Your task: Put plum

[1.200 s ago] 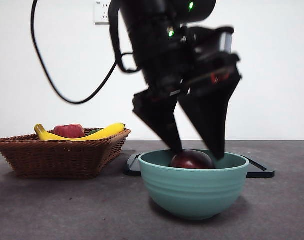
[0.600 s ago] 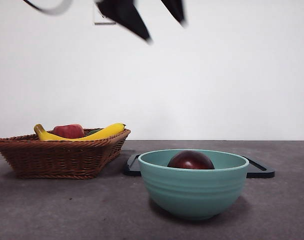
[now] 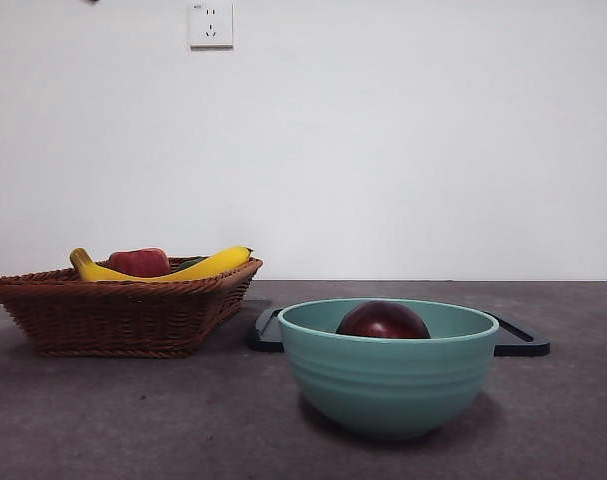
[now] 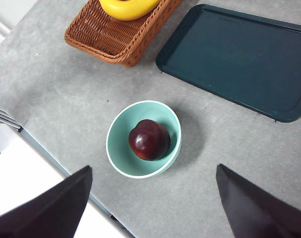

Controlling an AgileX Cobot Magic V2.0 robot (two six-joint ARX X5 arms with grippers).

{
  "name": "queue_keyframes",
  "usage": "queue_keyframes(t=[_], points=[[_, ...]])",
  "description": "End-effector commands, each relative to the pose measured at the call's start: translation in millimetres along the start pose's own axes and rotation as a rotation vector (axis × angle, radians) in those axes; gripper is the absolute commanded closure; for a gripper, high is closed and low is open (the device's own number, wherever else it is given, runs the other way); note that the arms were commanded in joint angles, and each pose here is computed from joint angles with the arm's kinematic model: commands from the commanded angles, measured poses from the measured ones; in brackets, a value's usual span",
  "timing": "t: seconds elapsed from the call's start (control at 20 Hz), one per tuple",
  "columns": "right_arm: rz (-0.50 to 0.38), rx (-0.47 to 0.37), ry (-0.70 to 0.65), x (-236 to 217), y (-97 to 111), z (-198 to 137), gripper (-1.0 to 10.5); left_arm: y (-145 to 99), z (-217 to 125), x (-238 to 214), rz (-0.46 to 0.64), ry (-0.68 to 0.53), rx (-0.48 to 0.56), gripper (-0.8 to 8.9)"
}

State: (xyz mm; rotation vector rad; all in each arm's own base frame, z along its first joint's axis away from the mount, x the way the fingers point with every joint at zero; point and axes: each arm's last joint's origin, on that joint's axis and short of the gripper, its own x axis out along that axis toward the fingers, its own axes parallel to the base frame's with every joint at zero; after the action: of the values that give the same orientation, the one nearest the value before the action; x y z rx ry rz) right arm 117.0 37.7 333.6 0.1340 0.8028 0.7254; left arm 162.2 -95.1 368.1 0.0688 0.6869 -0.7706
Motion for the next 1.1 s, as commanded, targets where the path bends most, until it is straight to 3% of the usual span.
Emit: queue_keyframes(t=[0.05,0.2,0.35,0.7,1.1], points=[[0.006,-0.015,-0.020,-3.0,2.6,4.7,5.5,-0.6,-28.5,9.8,-0.082,0.057,-0.038,4.10],[0.006,-0.015,-0.019,-3.0,2.6,4.6,5.5,-0.4,-60.8,21.6,-0.188,0.143,-0.081,4.10],[0.006,-0.014,-0.019,-2.9,2.6,4.6,5.5,0.0,-71.7,26.8,-0.230,0.180,-0.103,4.10],[0.006,-0.007,-0.011,-1.3,1.5,5.0,5.5,-0.1,-70.3,27.1,-0.239,0.166,-0.100,4.10],[0.045,0.103,0.150,49.8,-19.0,0.0,5.5,-0.1,-69.8,27.2,-0.239,0.161,-0.097,4.10]])
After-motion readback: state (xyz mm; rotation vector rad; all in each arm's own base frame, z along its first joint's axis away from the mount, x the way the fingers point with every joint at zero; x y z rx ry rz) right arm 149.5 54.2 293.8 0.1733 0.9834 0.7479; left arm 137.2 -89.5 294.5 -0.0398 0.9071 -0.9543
